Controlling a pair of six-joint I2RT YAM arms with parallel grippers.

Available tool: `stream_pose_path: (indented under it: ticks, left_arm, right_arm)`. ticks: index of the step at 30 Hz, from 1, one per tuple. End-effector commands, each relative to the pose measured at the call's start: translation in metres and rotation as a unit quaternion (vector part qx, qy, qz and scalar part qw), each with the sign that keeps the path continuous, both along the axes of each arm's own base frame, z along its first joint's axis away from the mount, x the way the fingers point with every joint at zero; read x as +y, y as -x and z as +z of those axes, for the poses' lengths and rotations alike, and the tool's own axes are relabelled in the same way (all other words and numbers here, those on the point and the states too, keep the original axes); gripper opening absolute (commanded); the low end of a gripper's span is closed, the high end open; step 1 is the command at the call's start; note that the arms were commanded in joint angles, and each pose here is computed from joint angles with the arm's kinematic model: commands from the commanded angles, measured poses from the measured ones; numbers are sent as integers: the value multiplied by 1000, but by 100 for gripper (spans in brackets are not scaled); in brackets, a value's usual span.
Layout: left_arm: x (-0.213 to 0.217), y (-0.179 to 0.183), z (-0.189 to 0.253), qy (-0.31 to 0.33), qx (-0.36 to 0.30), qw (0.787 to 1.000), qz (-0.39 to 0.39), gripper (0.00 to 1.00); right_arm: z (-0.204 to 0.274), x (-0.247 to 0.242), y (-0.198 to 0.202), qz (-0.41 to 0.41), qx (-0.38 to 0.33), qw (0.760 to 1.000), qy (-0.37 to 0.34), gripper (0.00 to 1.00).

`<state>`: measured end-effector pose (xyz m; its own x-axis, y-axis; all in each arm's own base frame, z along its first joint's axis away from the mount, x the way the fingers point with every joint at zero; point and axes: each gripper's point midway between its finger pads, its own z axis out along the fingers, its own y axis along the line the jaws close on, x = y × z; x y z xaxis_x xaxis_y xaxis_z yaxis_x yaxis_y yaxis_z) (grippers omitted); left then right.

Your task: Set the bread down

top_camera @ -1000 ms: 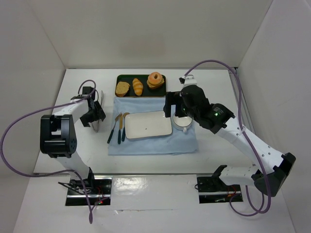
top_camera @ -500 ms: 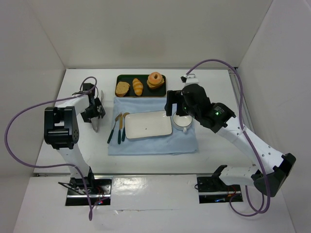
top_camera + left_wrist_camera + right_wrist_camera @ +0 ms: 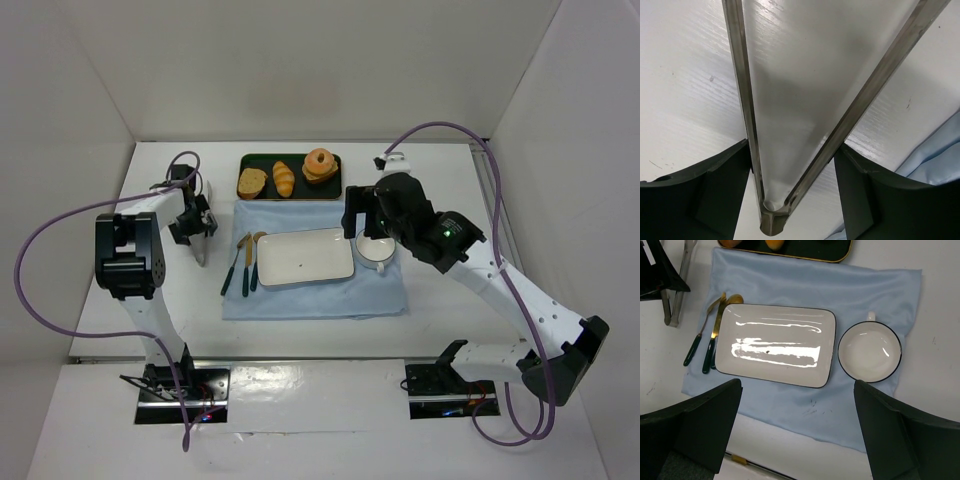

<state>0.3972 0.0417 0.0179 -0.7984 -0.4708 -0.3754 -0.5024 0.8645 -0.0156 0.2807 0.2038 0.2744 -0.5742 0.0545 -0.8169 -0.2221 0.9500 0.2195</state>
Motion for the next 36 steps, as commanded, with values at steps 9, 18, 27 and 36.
stream_pose_path:
  ticks: [9,18,27,36]
  left_arm:
    - [-8,24,-31,37,45,998,-9,48]
    - [-18,-7,54,56,-74,995,-32,48]
    - [-27,-10,166,56,-191,979,-47,48]
    - [-66,-5,253,45,-278,953,-111,50]
  right_arm:
    - [12,-8,-5,-10,-15,1000,6,100]
    - [6,-8,-1,-7,-11,1000,1,100]
    - [2,0,-2,5,-12,1000,-10,100]
    - [-10,6,-6,13,-7,1000,-16,100]
